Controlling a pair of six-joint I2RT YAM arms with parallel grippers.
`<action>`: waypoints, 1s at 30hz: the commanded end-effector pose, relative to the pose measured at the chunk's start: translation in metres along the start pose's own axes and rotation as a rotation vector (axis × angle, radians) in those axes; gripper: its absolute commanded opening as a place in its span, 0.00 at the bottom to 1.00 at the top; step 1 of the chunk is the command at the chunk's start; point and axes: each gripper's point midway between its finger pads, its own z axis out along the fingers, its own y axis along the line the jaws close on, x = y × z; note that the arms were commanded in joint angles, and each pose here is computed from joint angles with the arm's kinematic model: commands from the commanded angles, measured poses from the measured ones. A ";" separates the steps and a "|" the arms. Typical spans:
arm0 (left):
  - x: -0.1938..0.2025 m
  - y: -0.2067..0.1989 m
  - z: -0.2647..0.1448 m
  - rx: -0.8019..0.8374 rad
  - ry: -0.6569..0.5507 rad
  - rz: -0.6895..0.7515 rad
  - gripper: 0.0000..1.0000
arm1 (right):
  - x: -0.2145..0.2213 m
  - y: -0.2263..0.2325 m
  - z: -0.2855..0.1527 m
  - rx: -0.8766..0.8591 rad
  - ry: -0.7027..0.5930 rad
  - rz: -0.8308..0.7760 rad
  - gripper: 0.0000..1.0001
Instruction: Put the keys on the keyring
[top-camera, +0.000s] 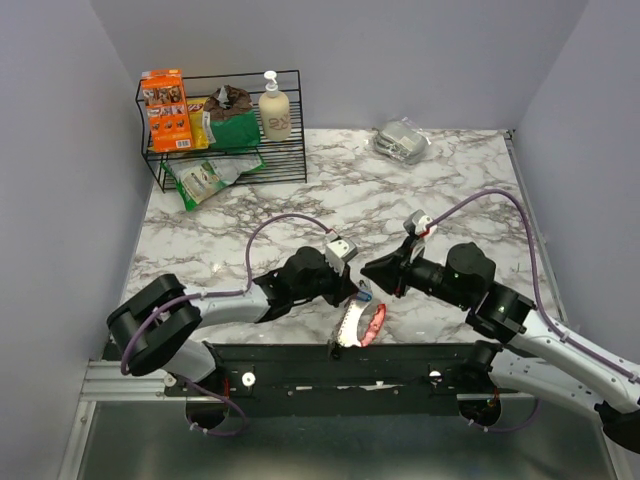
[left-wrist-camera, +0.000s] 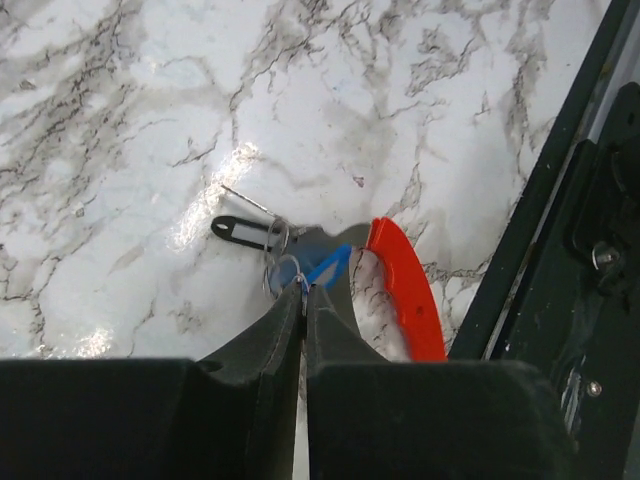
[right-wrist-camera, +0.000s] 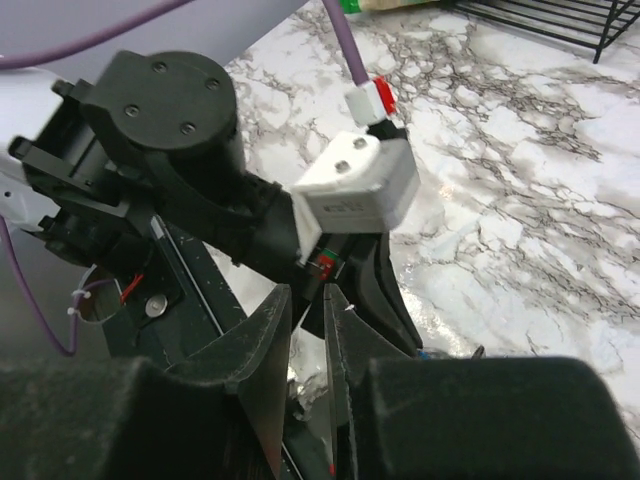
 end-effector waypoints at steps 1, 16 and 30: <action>-0.014 0.003 0.018 -0.022 -0.031 -0.015 0.16 | 0.003 -0.010 -0.004 0.052 -0.006 0.006 0.29; -0.006 0.004 0.026 -0.034 -0.012 -0.038 0.64 | -0.005 -0.015 -0.016 0.086 -0.054 0.010 0.69; -0.061 0.020 -0.009 -0.109 -0.212 -0.106 0.79 | -0.012 -0.011 -0.023 0.071 -0.085 0.016 0.96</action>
